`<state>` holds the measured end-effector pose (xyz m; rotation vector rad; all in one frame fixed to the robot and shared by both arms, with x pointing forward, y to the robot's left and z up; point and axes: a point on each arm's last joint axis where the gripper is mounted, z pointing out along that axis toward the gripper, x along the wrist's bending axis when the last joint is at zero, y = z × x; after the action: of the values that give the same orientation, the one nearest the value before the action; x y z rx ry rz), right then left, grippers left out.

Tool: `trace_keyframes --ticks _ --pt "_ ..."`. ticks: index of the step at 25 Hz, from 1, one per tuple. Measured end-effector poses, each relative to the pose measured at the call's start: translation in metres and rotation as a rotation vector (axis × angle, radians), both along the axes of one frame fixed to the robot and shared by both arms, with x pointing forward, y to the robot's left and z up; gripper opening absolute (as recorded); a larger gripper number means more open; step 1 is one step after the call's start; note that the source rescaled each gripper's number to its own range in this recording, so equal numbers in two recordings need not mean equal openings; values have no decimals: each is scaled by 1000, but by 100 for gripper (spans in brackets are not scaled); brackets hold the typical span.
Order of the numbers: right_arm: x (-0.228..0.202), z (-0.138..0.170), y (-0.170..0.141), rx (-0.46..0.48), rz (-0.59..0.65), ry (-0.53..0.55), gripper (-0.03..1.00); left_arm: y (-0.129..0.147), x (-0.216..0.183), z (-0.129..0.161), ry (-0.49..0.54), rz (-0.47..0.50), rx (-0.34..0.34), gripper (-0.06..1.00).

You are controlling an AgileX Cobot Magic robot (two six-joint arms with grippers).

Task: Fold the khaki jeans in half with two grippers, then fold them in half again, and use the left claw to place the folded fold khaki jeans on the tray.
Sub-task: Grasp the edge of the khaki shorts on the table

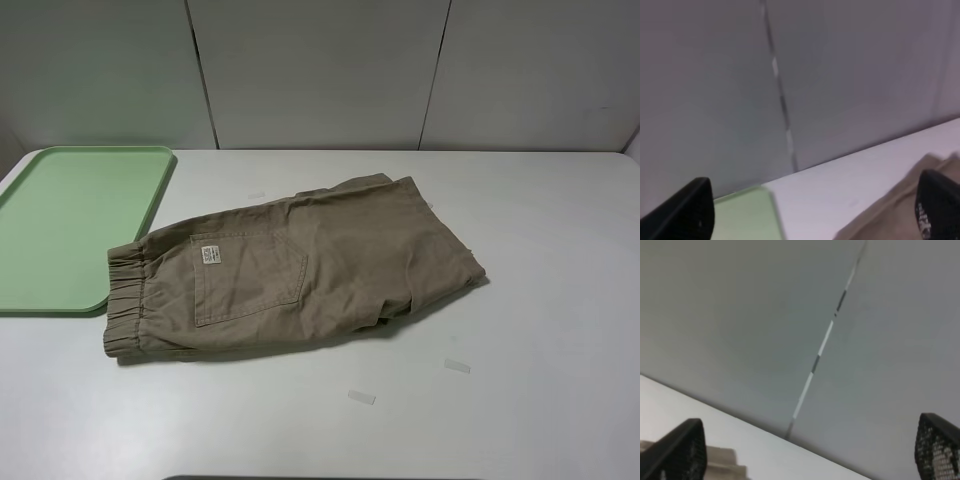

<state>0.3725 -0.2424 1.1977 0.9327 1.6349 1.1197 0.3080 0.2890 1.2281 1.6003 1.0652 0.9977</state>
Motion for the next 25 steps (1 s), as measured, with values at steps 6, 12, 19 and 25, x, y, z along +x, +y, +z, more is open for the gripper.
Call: trace_keyframes --ticks 6,12,19,25 --pt "-30 2 -12 80 67 56 91 26 -60 -15 96 -112 -90 78" --pt "-36 -5 -11 95 97 161 91 31 -89 -42 213 -229 -105 78" --pt "-37 -6 -9 112 110 170 91 27 -96 -97 313 -282 -93 78" --pt "-37 -5 -9 114 112 165 91 16 -75 -155 478 -241 3 78"
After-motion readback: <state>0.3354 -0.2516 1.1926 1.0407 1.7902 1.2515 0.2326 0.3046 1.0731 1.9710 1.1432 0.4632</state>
